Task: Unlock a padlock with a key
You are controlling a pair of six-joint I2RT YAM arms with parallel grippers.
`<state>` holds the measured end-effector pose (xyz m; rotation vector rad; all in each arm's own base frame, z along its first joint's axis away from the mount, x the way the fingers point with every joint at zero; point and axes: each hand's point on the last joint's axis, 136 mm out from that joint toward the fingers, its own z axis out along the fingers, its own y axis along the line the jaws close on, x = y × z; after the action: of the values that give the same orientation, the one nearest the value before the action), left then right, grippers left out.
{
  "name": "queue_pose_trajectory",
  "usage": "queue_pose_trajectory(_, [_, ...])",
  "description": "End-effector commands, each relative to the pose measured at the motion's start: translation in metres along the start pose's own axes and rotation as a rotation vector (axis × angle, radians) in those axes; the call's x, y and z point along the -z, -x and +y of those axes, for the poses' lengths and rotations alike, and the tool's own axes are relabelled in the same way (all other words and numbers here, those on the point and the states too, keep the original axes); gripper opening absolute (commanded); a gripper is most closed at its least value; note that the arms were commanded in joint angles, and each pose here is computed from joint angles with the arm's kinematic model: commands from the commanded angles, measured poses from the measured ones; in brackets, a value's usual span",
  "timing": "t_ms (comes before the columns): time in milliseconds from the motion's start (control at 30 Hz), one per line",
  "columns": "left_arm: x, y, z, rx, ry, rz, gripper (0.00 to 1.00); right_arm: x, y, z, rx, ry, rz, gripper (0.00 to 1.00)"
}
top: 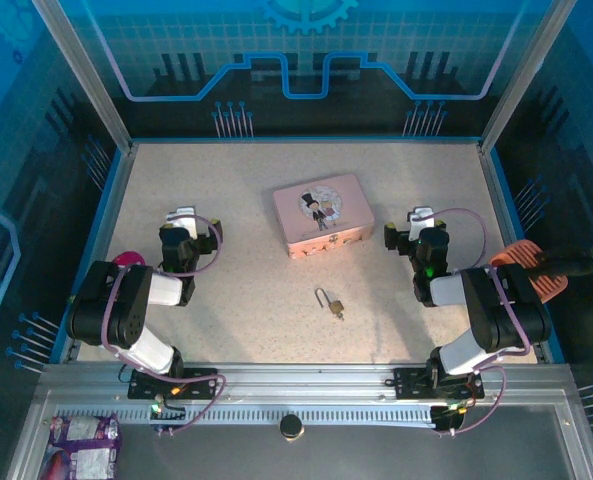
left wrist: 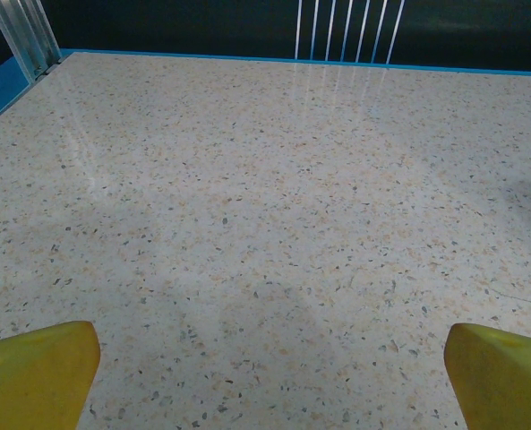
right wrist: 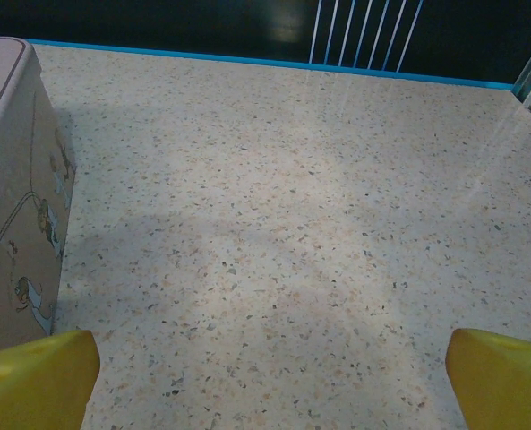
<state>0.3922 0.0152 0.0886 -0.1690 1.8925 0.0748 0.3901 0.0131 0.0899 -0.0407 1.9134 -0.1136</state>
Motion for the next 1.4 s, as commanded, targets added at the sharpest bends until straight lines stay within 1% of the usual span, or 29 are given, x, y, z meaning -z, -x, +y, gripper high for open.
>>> queue_pose_trajectory(0, [0.0001, 0.0102, -0.0016, 0.027, -0.015, -0.024, 0.99, -0.0026, 0.0132, -0.0041, -0.006, -0.025, -0.038, 1.00])
queue_pose_trajectory(1100, [0.0002, 0.0097, -0.0017, 0.027, -0.016, -0.023, 0.99, -0.0028, 0.0124, -0.0044, -0.006, -0.026, -0.036, 1.00])
queue_pose_trajectory(1367, [0.0000, 0.0099, -0.0017, 0.026, -0.016, -0.023, 0.99, -0.0035, 0.0121, -0.0046, -0.017, -0.008, -0.030, 1.00])
